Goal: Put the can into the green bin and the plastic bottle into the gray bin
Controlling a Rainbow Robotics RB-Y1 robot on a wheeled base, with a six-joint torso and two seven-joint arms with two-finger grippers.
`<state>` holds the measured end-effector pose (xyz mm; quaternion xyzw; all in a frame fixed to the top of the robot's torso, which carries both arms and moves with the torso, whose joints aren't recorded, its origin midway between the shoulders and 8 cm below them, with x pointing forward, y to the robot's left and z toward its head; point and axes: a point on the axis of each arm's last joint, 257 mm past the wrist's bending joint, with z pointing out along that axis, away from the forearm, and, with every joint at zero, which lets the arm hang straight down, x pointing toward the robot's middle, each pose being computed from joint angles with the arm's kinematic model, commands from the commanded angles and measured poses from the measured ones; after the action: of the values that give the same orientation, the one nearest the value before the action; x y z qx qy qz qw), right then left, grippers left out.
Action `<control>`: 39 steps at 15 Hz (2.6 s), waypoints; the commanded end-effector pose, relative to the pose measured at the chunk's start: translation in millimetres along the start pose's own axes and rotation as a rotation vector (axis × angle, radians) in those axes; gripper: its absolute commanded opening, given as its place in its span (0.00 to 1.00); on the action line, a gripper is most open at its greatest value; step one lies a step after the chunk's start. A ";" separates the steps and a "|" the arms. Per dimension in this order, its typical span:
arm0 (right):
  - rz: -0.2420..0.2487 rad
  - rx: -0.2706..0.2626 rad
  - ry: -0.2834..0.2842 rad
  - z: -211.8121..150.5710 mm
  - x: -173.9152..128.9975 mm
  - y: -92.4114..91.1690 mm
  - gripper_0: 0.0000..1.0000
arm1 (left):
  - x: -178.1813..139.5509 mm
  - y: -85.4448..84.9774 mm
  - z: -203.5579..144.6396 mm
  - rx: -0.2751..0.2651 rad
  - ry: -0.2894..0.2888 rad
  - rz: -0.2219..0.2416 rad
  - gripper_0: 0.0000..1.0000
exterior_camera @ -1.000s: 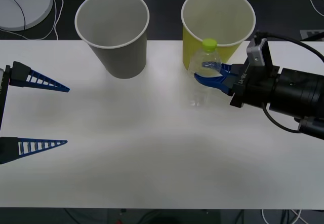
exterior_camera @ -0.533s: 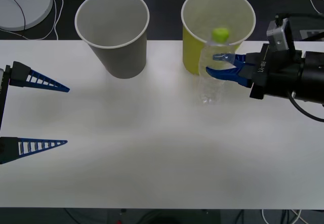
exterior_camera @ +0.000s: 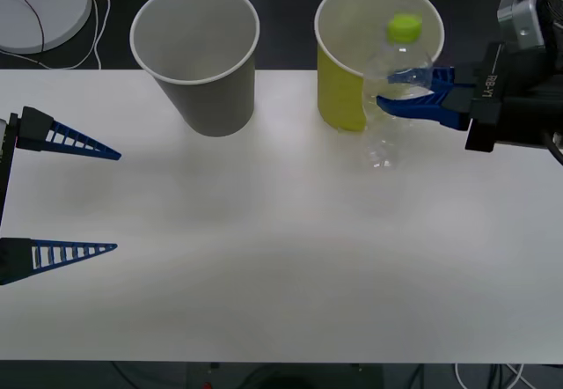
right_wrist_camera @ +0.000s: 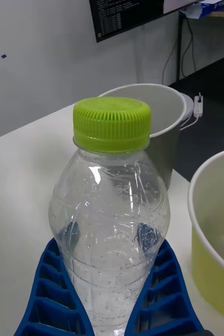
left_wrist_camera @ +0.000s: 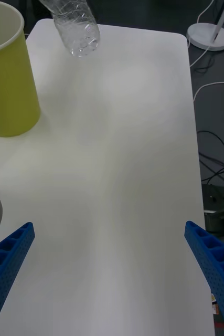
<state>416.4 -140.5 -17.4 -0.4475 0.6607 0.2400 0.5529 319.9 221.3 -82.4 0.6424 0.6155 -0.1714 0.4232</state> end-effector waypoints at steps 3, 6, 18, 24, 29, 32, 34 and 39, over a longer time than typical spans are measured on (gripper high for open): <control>-0.017 0.057 0.023 -1.4 -23.5 2.0 0.00 | 0.0 0.0 0.0 0.000 0.000 0.000 1.00; -0.017 0.057 0.048 0.2 -39.8 2.6 0.00 | 0.0 0.0 0.0 0.000 0.000 0.000 1.00; -0.124 0.078 0.135 -8.0 -93.2 -23.0 0.00 | 0.0 0.0 0.0 0.000 0.000 0.000 1.00; -0.151 0.078 0.183 -6.9 -117.6 -33.0 0.00 | 0.0 0.0 0.0 0.000 0.000 0.000 1.00; -0.175 0.077 0.238 14.9 -141.0 -30.4 0.00 | 0.0 0.0 0.0 0.000 0.000 0.000 1.00; -0.182 0.050 0.267 32.8 -152.1 -30.0 0.00 | 0.0 0.0 0.0 0.000 0.000 0.000 1.00; -0.186 0.029 0.298 48.9 -161.3 -28.3 0.00 | 0.0 0.0 0.0 0.000 0.000 0.000 1.00; -0.212 0.035 0.348 96.4 -175.9 -29.2 0.00 | 0.0 0.0 0.0 0.000 0.000 0.000 1.00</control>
<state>484.5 -25.7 128.9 -0.5407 0.6976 0.0898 0.4614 319.8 221.3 -82.4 0.6424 0.6155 -0.1714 0.4232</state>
